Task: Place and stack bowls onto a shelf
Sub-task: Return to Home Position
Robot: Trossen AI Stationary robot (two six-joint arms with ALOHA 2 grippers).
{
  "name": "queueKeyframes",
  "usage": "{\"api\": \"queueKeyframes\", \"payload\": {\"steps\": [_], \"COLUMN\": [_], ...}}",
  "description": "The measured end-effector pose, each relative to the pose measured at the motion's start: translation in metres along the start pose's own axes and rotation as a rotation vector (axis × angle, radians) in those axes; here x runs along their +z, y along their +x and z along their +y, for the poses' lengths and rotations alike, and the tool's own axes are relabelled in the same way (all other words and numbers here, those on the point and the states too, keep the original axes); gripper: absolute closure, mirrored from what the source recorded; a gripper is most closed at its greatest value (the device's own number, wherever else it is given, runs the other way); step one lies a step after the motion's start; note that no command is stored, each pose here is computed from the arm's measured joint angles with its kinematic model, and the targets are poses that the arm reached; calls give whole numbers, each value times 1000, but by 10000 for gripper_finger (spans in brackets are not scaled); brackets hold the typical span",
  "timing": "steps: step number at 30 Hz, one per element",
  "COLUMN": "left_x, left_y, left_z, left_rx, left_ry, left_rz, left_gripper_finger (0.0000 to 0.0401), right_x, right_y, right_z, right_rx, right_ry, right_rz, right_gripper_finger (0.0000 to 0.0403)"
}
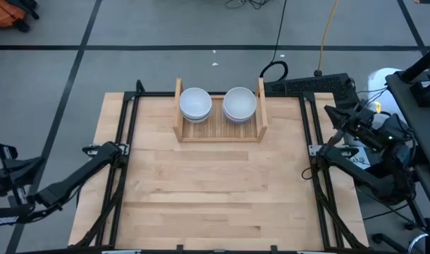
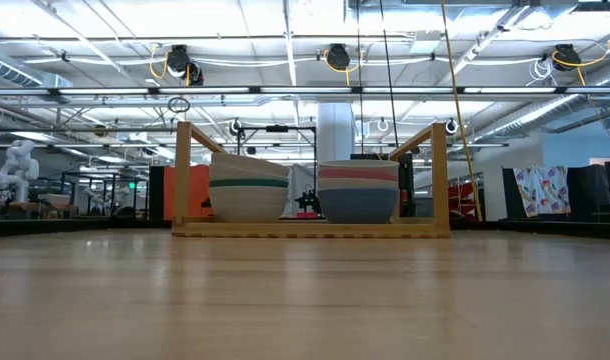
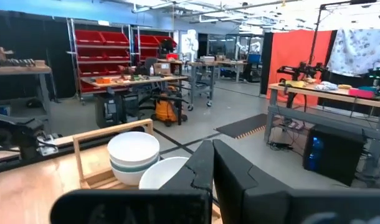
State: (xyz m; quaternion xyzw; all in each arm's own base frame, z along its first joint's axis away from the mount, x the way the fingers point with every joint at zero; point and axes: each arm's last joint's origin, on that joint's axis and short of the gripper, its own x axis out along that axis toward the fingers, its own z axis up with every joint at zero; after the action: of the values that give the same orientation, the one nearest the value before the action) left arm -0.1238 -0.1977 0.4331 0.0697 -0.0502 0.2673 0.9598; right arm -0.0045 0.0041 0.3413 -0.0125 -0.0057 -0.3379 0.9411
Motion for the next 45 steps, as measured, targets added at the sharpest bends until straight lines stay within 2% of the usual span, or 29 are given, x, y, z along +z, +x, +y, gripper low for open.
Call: {"api": "queueKeyframes", "payload": {"steps": [5,19,25,32,36,40,45], "left_x": [-5,-37,-53,-71,-75,-77,-86], "left_y": [-1,-8,0,28,47,66,95], "left_z": [-10,-29,-30,-23,-14,-2,13], "left_rx": [1,47,68,94,108,105,15], "left_ry": [20,-6,-24,-38,-29,-21,-24], "left_rz": [-8,-7,32,137,151,162,174], "left_gripper_finger": [393,393,393,393,393,393,393], "right_x": [-7,-12,-11,-12,-18,-37,-65], "right_y": [9,18,18,22,35,52,72], "right_z": [2,3,3,3,4,5,6], "right_rx": [72,100,99,106,153,176,181], "right_ry": [7,13,12,11,3,8,55], "right_rz": [-20,-49,-59,-76,-156,-174,-181], "right_gripper_finger": [403,403,403,403,403,403,403]}}
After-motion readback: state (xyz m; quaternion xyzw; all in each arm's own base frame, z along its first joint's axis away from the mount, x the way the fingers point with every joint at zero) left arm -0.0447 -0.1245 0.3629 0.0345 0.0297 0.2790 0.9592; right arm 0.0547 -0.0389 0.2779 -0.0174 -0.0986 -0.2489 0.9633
